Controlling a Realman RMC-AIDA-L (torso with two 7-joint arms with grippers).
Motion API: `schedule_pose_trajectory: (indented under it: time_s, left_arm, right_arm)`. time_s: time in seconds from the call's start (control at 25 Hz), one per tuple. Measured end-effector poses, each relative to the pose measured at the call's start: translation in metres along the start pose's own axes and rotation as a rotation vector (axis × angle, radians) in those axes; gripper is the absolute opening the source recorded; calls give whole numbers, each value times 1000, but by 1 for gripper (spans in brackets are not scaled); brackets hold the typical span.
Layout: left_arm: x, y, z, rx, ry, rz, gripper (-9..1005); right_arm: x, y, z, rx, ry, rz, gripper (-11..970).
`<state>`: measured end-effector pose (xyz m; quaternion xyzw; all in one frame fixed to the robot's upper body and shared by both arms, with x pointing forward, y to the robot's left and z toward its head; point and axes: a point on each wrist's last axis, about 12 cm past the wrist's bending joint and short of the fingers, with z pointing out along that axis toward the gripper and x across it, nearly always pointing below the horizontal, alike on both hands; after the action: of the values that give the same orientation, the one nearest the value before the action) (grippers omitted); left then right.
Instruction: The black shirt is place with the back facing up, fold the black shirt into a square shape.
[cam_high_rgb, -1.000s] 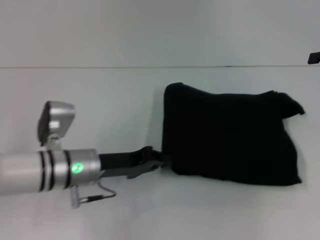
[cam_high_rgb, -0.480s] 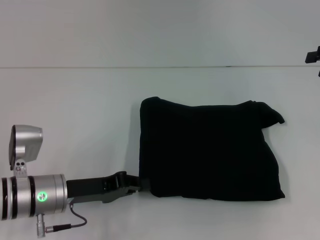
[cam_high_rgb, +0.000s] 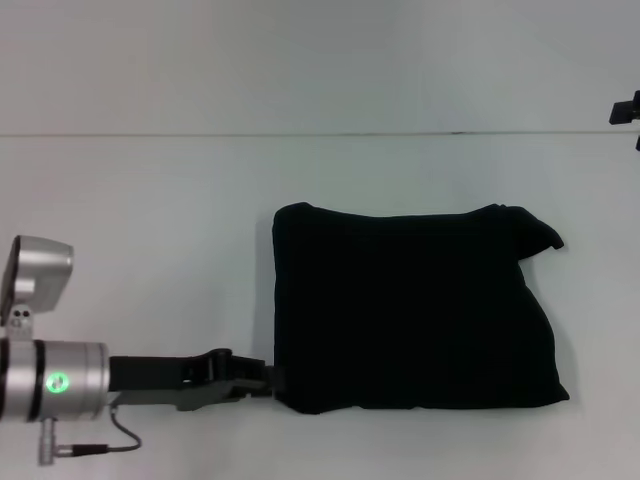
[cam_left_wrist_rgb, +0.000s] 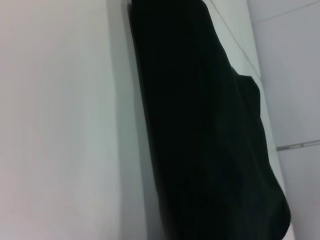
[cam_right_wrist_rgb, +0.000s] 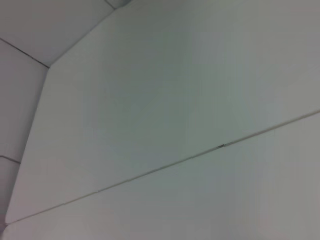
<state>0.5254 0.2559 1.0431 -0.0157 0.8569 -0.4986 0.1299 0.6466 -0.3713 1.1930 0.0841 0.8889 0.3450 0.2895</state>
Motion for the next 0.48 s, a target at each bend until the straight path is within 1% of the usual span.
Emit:
schedule_pose_trajectory:
  time_s: [0.04, 0.12, 0.2, 0.28, 0.32, 0.4, 0.48]
  left_arm:
    - [-1, 0, -3, -7, 8, 5, 141]
    - [-6, -2, -16, -27, 32, 39, 210]
    - [-14, -7, -34, -27, 12, 98, 279]
    - [-20, -14, -50, 14, -46, 200, 348]
    - [-22, -17, -54, 37, -68, 257, 396]
    - [-29, -24, -57, 76, -104, 368, 493]
    - [-35, -30, -55, 89, -113, 456, 589]
  right_arm:
    - [0, 0, 0, -11, -4, -9, 674]
    - [1, 1, -2, -40, -15, -32, 674]
    - [2, 2, -4, -80, -28, -74, 674]
    - [6, 2, -4, -120, -43, -121, 675]
    - [10, 2, -4, -142, -53, -149, 675]
    - [19, 0, -2, -183, -77, -206, 675]
    - [32, -5, 1, -210, -99, -277, 676]
